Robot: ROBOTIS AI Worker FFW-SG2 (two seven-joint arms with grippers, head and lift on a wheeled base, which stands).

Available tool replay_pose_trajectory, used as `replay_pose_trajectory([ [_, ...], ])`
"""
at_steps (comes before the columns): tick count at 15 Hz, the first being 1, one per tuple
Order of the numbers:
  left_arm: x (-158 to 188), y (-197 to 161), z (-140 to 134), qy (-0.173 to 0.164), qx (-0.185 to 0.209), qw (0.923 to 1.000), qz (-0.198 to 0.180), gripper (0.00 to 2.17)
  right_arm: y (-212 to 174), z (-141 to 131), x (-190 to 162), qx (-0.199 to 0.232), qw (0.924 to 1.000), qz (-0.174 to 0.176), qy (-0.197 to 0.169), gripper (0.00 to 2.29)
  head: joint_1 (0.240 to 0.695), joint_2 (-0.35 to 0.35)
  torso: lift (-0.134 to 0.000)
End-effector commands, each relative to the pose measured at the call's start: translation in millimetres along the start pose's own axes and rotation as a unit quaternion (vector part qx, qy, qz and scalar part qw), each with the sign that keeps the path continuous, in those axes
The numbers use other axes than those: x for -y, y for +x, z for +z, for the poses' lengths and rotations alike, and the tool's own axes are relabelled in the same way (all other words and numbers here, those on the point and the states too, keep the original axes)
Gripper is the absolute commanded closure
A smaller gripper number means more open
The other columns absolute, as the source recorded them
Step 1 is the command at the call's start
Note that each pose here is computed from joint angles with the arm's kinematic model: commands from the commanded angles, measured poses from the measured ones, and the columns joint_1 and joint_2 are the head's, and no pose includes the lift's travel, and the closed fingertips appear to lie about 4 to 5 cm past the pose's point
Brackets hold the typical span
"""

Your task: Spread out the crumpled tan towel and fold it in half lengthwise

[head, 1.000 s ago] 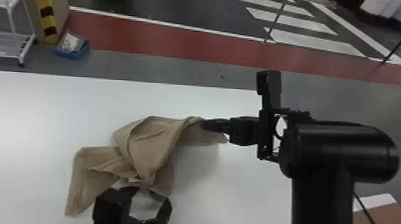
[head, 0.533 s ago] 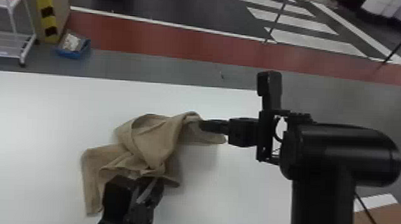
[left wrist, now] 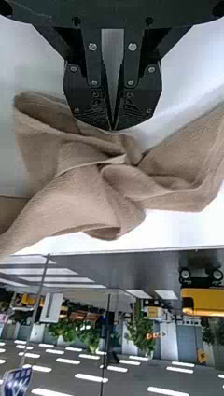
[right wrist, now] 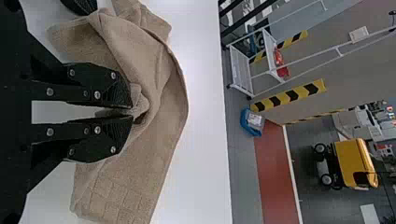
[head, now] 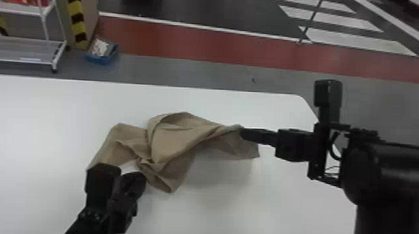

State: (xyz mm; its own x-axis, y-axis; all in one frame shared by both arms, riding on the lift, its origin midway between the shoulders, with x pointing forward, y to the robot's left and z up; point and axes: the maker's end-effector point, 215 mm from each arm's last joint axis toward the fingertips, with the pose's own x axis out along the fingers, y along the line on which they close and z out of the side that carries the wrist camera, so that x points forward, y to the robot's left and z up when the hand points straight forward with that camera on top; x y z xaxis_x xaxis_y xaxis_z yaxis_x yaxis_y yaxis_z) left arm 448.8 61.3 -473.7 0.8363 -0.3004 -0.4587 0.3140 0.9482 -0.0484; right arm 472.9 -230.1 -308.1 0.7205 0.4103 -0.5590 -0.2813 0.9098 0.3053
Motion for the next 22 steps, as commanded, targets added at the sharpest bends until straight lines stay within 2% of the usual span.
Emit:
replay_pose_trajectory([
  [1, -28.8, 3.8, 7.9, -0.001, -0.001, 0.9998, 0.021, 1.01, -11.1, -5.0, 3.6, 0.005, 1.0000, -0.001, 0.007, 1.00, 0.695, -0.204, -0.123],
  [2, -39.2, 6.9, 9.7, 0.001, -0.009, 0.9996, 0.028, 1.01, -15.6, -5.1, 8.1, 0.009, 0.9999, -0.002, 0.012, 1.00, 0.695, -0.195, -0.123],
  [3, -37.9, 4.4, -0.1, -0.001, -0.029, 0.9993, 0.022, 1.00, -16.6, -6.2, 9.7, 0.008, 0.9999, -0.003, 0.013, 1.00, 0.695, -0.187, -0.123],
  [4, -29.2, -1.2, 8.0, -0.008, -0.023, 0.9997, 0.008, 0.93, -17.2, -5.3, 10.7, 0.009, 0.9999, -0.004, 0.012, 1.00, 0.695, -0.181, -0.123],
  [5, -17.5, -8.1, 12.4, -0.017, -0.023, 0.9996, -0.007, 0.44, -17.2, -5.3, 10.7, 0.009, 0.9999, -0.004, 0.012, 1.00, 0.695, -0.179, -0.123],
  [6, -2.4, -13.6, 10.7, -0.016, -0.025, 0.9994, -0.019, 0.14, -16.9, -4.6, 10.0, 0.010, 0.9999, -0.003, 0.011, 1.00, 0.695, -0.183, -0.123],
  [8, 23.1, -21.8, 13.9, -0.012, -0.019, 0.9990, -0.038, 0.09, -15.8, 0.0, 6.9, 0.012, 0.9999, -0.001, 0.007, 1.00, 0.695, -0.208, -0.123],
  [13, 57.3, -7.5, 23.4, 0.005, -0.013, 0.9984, -0.054, 0.09, -13.5, -2.6, 4.0, 0.010, 0.9999, 0.000, 0.007, 1.00, 0.695, -0.260, -0.123],
  [16, 66.7, 8.5, 22.7, 0.024, -0.018, 0.9987, -0.042, 0.11, -12.0, -3.2, 1.4, 0.008, 0.9999, 0.002, 0.006, 1.00, 0.695, -0.278, -0.123],
  [18, 65.6, 16.6, 17.7, 0.032, -0.025, 0.9986, -0.034, 0.19, -12.1, -3.1, 1.5, 0.009, 0.9999, 0.002, 0.007, 1.00, 0.695, -0.286, -0.123],
  [20, 66.5, 17.3, 14.3, 0.034, -0.029, 0.9984, -0.035, 0.49, -12.2, -2.6, 2.6, 0.009, 0.9999, 0.000, 0.007, 1.00, 0.695, -0.289, -0.123],
  [22, 63.3, 15.8, 10.5, 0.040, -0.036, 0.9980, -0.032, 0.94, -11.0, -3.5, 3.1, 0.008, 0.9999, 0.002, 0.009, 1.00, 0.695, -0.293, -0.123],
])
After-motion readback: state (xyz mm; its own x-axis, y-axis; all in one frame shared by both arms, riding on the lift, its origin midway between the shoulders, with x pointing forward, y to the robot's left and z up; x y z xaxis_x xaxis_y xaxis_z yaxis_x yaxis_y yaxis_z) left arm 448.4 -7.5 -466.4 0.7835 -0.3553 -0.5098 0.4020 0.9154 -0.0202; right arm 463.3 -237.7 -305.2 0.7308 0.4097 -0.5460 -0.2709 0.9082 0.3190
